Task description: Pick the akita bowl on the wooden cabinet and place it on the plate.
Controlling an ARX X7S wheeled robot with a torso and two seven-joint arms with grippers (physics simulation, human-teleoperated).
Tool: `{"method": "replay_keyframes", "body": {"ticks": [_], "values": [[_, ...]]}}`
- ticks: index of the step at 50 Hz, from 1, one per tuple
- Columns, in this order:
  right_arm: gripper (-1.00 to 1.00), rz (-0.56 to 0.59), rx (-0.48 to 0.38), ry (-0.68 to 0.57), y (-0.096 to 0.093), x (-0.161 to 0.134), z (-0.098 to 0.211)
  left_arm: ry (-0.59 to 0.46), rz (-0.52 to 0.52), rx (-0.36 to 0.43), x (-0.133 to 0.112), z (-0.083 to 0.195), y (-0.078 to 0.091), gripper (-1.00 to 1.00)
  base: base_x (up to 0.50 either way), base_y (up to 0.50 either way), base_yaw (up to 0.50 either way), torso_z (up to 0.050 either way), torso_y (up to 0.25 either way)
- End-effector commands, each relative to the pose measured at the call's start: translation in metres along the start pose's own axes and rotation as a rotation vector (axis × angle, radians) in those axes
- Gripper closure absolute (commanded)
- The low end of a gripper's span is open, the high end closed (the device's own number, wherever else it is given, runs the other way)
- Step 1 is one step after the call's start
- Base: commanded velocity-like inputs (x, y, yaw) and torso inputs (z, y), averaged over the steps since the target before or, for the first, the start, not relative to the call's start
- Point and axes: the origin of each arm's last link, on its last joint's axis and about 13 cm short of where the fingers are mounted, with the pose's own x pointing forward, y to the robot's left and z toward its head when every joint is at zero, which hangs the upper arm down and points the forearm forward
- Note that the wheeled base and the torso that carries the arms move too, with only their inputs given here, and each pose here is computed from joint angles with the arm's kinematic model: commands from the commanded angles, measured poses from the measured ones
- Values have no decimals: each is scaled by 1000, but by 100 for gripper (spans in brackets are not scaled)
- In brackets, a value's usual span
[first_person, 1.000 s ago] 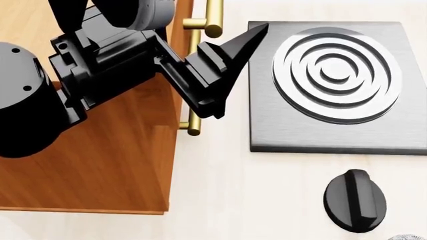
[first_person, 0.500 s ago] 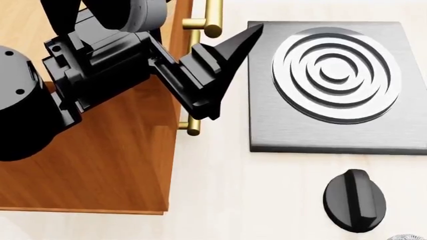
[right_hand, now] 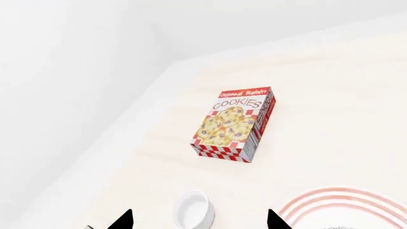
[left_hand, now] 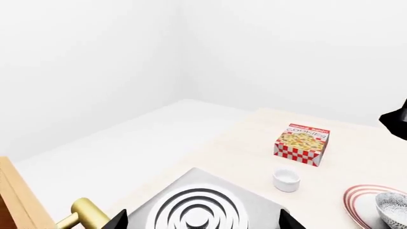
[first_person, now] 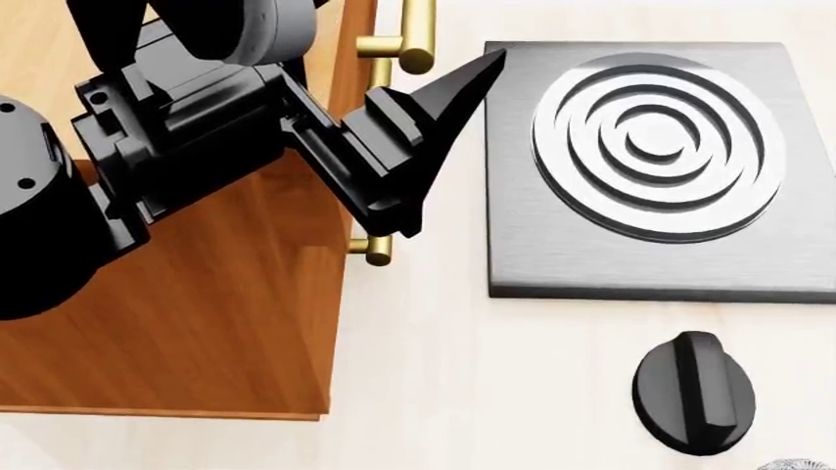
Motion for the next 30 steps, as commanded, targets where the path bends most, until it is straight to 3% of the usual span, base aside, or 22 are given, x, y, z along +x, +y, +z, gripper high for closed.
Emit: {"method": "replay_keyframes", "body": {"ticks": [1,13,30], "values": [[-100,102,-19,-14,23,-10,8,48,9,-11,-3,-11,1,-100,0,0,0,0,0],[-100,184,-29,-28,42,-20,13,49,14,-14,-5,-13,2,-100,0,0,0,0,-2],[-100,391,-40,-48,79,-53,29,48,15,-14,-6,-12,2,-100,0,0,0,0,-1]]}}
